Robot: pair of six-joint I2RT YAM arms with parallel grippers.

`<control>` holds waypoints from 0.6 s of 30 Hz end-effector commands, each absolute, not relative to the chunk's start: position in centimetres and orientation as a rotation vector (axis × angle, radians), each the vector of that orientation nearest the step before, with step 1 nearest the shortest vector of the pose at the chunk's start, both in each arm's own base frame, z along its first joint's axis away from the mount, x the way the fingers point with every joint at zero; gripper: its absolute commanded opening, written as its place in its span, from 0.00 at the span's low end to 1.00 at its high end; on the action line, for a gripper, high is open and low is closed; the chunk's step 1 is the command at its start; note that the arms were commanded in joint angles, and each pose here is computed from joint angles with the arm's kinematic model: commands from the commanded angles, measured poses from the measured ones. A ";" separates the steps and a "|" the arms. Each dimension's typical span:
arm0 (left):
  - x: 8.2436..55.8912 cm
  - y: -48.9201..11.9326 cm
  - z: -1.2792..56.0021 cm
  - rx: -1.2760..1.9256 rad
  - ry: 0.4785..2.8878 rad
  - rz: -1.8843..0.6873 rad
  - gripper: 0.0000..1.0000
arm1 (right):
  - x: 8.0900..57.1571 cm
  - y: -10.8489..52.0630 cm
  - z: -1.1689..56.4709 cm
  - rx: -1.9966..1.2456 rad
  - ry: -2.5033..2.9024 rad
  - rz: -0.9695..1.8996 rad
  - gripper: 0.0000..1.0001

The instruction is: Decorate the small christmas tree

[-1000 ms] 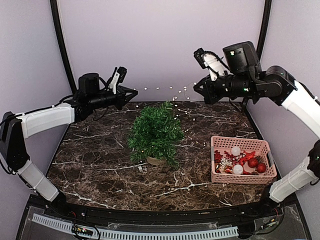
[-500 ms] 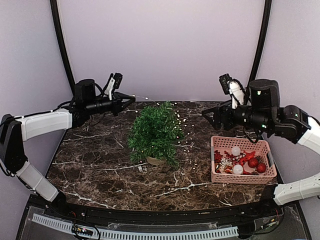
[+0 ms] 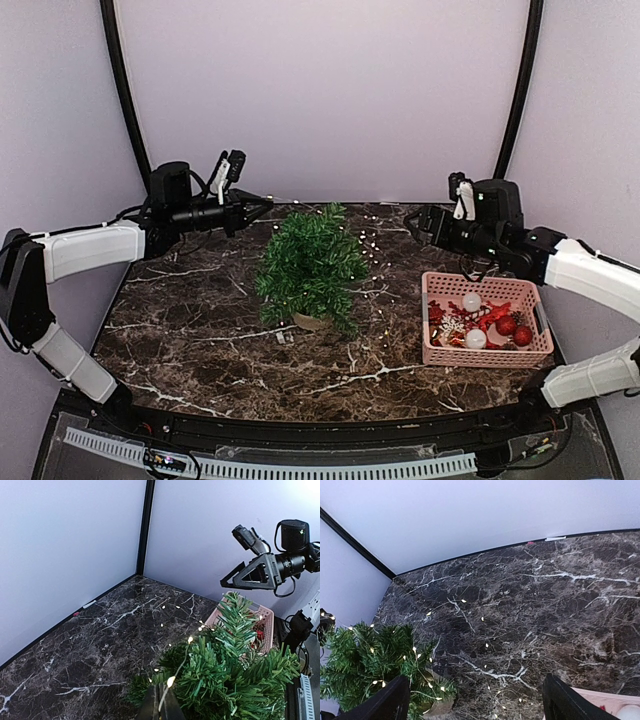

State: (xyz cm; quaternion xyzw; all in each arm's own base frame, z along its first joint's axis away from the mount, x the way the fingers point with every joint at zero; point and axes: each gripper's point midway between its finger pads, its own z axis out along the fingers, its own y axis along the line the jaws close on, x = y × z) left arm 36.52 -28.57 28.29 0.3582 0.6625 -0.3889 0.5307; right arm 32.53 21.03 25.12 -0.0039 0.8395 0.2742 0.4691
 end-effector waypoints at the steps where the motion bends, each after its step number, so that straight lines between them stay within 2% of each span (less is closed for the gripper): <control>1: 35.4 -28.5 30.3 0.870 1.509 -0.942 0.00 | 34.9 23.3 27.7 0.013 1.952 0.889 0.94; 6: 35.4 -28.5 30.1 0.872 1.516 -0.945 0.00 | 37.3 26.9 27.3 -0.009 1.931 1.039 0.92; 14: 35.3 -28.4 30.1 0.887 1.521 -0.931 0.00 | 39.4 32.3 25.6 -0.136 1.991 1.091 0.86; 18: 35.1 -28.4 30.2 0.886 1.512 -0.933 0.00 | 40.4 33.2 24.0 -0.117 2.039 1.080 0.73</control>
